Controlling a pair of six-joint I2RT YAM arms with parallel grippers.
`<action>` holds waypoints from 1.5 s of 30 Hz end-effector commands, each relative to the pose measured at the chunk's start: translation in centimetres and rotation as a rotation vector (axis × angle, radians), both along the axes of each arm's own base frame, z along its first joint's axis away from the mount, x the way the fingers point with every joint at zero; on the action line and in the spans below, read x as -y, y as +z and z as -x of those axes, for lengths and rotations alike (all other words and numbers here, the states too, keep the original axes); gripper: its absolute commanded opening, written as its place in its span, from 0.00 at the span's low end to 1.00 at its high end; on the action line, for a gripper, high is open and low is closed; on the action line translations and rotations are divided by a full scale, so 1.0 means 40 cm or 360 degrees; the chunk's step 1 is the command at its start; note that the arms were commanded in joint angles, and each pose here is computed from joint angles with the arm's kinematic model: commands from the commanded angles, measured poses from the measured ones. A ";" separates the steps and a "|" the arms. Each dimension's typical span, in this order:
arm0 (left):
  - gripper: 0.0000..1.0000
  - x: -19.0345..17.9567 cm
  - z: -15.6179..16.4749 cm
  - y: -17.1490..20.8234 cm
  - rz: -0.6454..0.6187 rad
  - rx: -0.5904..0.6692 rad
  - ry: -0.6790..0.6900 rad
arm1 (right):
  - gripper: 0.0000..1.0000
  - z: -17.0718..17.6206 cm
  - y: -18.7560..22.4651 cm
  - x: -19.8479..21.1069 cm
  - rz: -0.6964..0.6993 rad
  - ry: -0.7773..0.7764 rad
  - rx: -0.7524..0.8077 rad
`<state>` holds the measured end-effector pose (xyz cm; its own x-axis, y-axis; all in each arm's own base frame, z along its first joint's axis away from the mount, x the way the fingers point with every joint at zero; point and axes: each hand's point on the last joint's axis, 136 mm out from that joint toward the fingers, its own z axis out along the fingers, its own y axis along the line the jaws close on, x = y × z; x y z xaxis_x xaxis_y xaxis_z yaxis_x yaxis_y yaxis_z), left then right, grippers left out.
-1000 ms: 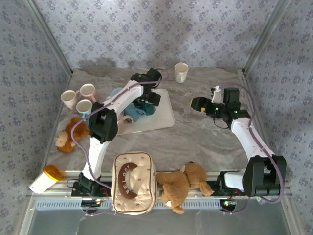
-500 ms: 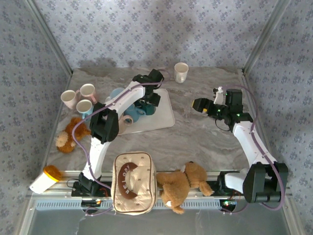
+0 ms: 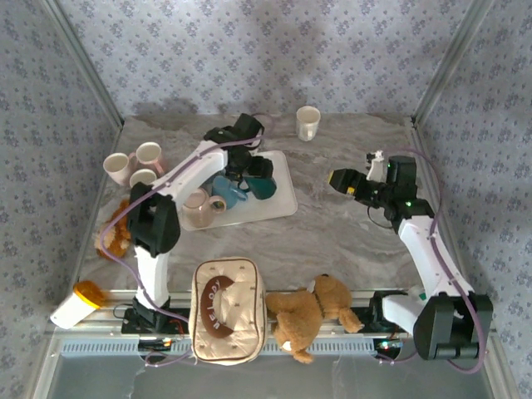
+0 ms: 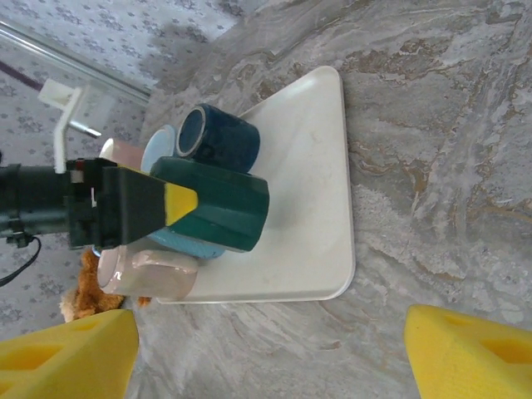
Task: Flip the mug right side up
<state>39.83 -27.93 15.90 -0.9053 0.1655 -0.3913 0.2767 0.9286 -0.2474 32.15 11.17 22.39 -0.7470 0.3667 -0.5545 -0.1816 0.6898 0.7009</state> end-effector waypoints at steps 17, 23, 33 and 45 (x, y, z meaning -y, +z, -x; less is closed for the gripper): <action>0.65 0.094 0.051 0.399 0.1033 0.0346 -0.0154 | 0.82 0.057 0.146 -0.011 -0.0338 0.0061 0.0150; 0.64 0.093 0.071 0.458 0.1141 0.0363 -0.0187 | 0.79 0.066 0.198 -0.009 -0.0391 0.0069 0.0231; 0.61 0.114 0.095 0.510 0.1432 0.0256 -0.0218 | 0.71 0.066 0.289 -0.037 -0.0601 0.0184 0.0307; 0.60 0.130 0.120 0.539 0.1604 0.0182 -0.0310 | 0.59 0.029 0.308 -0.088 -0.0749 0.0267 0.0267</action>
<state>36.63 -33.23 30.56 -0.9079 -0.1377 -0.3960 0.3173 0.3915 -0.8637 31.19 13.54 33.28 -0.7235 0.5160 -0.4585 -0.3438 0.3067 0.8876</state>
